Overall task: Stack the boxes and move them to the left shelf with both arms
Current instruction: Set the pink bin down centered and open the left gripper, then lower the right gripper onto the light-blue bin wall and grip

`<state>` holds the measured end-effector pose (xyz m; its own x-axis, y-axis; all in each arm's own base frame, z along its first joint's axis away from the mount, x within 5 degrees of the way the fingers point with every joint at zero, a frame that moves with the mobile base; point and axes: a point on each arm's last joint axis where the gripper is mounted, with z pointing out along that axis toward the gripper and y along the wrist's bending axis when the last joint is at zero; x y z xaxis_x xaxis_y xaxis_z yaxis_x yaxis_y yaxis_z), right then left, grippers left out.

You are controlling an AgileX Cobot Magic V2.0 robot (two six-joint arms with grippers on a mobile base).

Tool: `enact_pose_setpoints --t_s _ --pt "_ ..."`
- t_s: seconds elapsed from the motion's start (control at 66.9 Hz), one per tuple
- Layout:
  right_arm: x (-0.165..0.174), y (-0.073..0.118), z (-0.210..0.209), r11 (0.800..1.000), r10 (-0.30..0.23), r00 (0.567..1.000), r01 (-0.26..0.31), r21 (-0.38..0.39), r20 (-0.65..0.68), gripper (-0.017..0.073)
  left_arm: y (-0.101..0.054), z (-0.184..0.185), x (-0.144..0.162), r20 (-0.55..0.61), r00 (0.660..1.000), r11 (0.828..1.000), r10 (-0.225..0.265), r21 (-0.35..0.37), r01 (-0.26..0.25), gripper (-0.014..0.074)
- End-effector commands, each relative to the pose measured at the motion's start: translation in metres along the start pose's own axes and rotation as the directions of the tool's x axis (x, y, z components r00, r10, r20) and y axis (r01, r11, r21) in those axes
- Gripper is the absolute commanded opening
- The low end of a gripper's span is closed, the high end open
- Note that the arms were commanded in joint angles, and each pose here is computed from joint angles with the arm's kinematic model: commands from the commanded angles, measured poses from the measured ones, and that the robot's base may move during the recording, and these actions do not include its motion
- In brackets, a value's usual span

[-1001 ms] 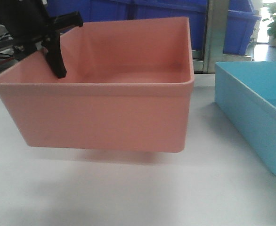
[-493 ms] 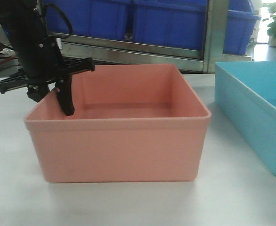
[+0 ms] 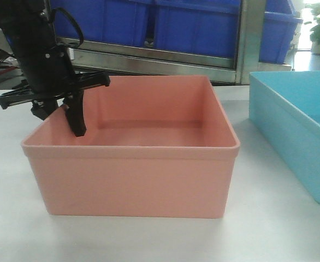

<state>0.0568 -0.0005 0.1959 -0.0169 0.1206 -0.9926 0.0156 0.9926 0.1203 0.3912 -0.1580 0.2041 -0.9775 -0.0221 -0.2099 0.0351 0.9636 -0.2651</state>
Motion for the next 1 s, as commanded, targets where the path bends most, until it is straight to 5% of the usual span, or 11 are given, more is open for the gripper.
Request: enact_pose_setpoints --t_s 0.0,0.149,0.388,0.463,0.762,0.896,0.986 --pt "-0.017 0.001 -0.003 1.0 -0.011 0.991 0.011 -0.003 0.136 0.0057 -0.014 -0.03 -0.005 0.08 0.997 0.998 -0.012 0.068 0.006 0.0" --pt "-0.017 0.001 -0.003 1.0 -0.011 0.991 0.011 -0.003 0.136 0.0057 -0.014 -0.03 -0.005 0.071 0.997 0.998 -0.011 0.066 0.006 0.0036" --pt "-0.017 0.001 -0.003 1.0 -0.011 0.991 0.011 -0.003 0.136 0.0057 -0.016 -0.034 -0.004 0.076 0.997 0.996 -0.016 0.09 0.009 0.0513" --pt "-0.017 0.001 -0.003 1.0 -0.011 0.991 0.011 -0.003 0.136 0.0057 -0.017 -0.039 -0.003 0.073 0.997 0.996 -0.013 0.091 0.006 0.0598" --pt "-0.018 0.001 -0.003 1.0 -0.011 0.99 0.012 -0.003 0.139 0.0057 -0.025 -0.119 0.012 0.216 0.972 0.987 0.087 0.114 -0.114 0.0441" --pt "-0.021 0.001 -0.004 1.0 -0.01 0.985 0.011 -0.004 0.17 0.0057 -0.028 -0.18 0.031 0.362 0.912 0.965 0.193 0.096 -0.243 0.0294" --pt "-0.023 0.002 -0.004 1.0 -0.01 0.98 0.011 -0.006 0.2 0.0057 -0.022 -0.212 0.046 0.437 0.865 0.959 0.246 0.019 -0.282 0.0155"
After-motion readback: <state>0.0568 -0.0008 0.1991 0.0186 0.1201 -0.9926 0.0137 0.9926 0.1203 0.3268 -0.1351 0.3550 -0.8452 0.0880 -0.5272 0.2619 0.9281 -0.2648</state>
